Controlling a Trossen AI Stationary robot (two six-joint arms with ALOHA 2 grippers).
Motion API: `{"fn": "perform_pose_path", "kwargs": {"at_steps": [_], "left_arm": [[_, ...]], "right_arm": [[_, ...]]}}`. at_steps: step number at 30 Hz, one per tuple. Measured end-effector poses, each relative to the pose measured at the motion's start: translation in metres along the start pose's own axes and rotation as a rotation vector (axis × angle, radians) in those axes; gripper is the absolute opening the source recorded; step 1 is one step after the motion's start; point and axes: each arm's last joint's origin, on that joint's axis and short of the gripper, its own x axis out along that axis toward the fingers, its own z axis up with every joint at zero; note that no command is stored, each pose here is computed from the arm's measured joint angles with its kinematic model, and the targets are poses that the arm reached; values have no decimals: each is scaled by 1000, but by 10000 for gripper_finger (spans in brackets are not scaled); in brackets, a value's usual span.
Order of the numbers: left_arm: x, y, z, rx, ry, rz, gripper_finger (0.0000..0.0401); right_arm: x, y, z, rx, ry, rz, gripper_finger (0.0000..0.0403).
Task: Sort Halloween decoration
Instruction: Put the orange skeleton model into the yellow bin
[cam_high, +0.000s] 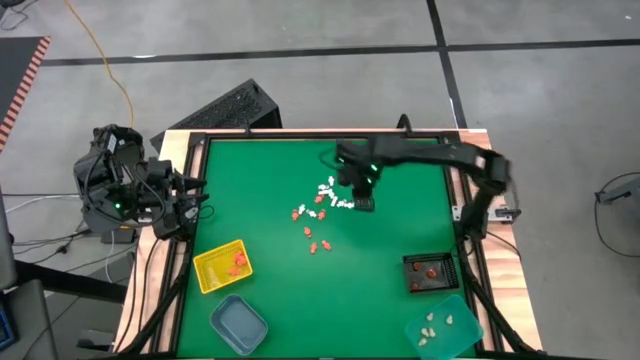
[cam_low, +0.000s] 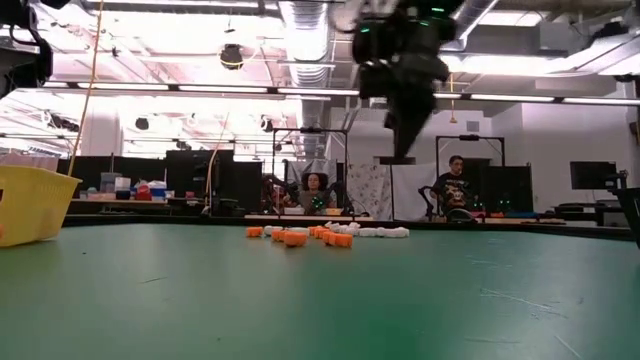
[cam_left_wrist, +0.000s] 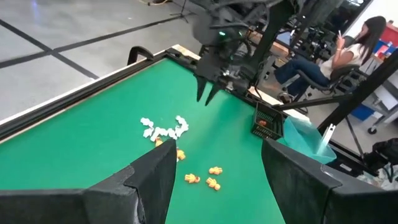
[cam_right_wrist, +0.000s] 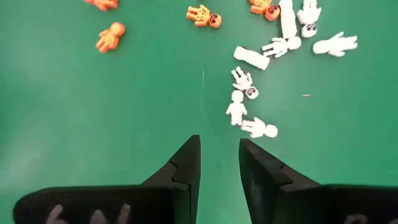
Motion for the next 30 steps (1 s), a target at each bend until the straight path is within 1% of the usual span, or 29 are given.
{"fn": "perform_pose_path", "kwargs": {"at_steps": [2, 4, 6, 8, 10, 13, 17, 19, 21, 23, 28, 30], "left_arm": [[0, 0, 0, 14, 0, 0, 226], [0, 0, 0, 19, -2, 2, 226], [0, 0, 0, 12, -10, 4, 226], [0, 0, 1, 2, -19, 8, 226], [0, 0, 1, -3, -19, 9, 226], [0, 0, 1, -12, -19, 8, 226], [0, 0, 1, -18, -20, 8, 226], [0, 0, 1, -18, -20, 9, 226], [0, 0, 1, -18, -20, 8, 226], [0, 0, 1, -19, -19, 8, 226], [0, 0, 1, -22, -19, 8, 226], [0, 0, 1, -22, -19, 8, 226]], "right_arm": [[10, 10, -13, 32, -141, -61, 106], [20, 21, -19, 68, -306, -111, 106], [33, 34, -20, 105, -480, -127, 106], [47, 48, -22, 138, -600, -114, 106], [67, 62, -23, 173, -630, -115, 106], [95, 82, -24, 234, -599, -109, 106], [126, 111, -22, 273, -616, -61, 106], [137, 125, -21, 291, -607, -77, 106], [142, 137, -21, 308, -610, -103, 106], [141, 147, -20, 318, -643, -141, 106], [138, 163, -25, 336, -728, -336, 115], [137, 167, -27, 343, -753, -388, 121]]}}
